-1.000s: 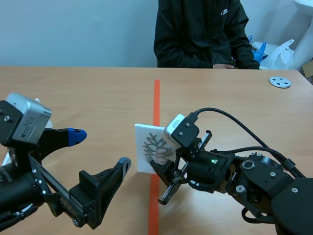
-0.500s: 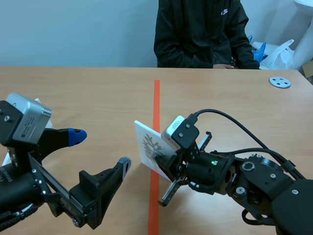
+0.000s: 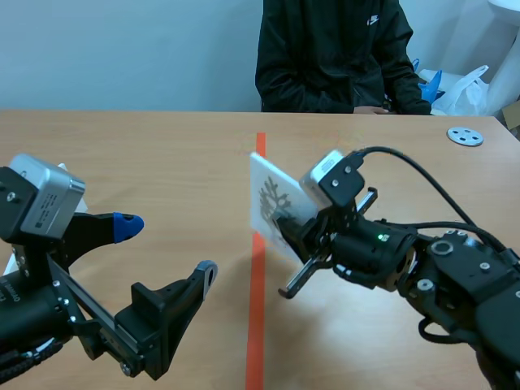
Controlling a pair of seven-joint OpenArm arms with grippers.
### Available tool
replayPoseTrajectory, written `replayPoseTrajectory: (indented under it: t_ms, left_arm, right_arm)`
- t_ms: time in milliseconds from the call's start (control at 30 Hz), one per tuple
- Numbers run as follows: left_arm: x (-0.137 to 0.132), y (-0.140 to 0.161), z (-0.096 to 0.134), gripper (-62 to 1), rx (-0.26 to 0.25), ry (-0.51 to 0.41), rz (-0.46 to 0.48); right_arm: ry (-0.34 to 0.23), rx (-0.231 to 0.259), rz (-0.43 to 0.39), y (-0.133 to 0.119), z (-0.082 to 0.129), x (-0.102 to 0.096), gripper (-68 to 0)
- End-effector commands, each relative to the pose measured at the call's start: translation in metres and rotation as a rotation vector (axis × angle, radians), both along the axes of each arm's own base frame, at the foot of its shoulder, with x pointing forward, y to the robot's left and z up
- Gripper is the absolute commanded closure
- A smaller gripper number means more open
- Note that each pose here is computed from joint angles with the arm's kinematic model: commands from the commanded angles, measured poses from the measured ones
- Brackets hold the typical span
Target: Sort the leaf by its shape. The table is split by an orange tape line. A compound leaf with several leaflets goes to the left side, a simple leaf with one blade goes to the right side. Return to the home posture when a red brick is placed on the table.
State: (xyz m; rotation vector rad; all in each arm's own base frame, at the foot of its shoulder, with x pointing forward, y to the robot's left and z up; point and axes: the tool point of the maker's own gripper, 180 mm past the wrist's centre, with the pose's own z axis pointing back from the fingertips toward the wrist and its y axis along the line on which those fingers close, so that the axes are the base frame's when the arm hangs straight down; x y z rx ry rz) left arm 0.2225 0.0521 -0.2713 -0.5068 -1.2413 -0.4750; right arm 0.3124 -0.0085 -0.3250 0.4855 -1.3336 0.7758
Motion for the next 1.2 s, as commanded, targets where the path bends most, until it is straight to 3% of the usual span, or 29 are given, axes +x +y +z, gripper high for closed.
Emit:
replayPoseTrajectory:
  t_ms: [0, 267, 533, 867, 1167]
  left_arm:
    - [0.001, -0.001, 0.009, -62.3, -0.017, -0.025, 0.001]
    - [0.001, -0.001, 0.009, -62.3, -0.017, -0.025, 0.001]
    - [0.001, -0.001, 0.009, -62.3, -0.017, -0.025, 0.001]
    - [0.001, -0.001, 0.009, -62.3, -0.017, -0.025, 0.001]
    - [0.001, -0.001, 0.009, -62.3, -0.017, -0.024, 0.001]
  right_arm:
    - [-0.055, 0.055, -0.034, -0.010, 0.025, 0.008, -1.5]
    - [-0.079, 0.188, -0.220, -0.072, 0.062, 0.020, -1.5]
    - [-0.046, 0.251, -0.442, -0.161, 0.077, 0.029, -1.5]
    - [0.028, 0.270, -0.761, -0.247, 0.071, 0.032, -1.5]
    - [0.084, 0.291, -0.942, -0.285, 0.048, 0.052, -1.5]
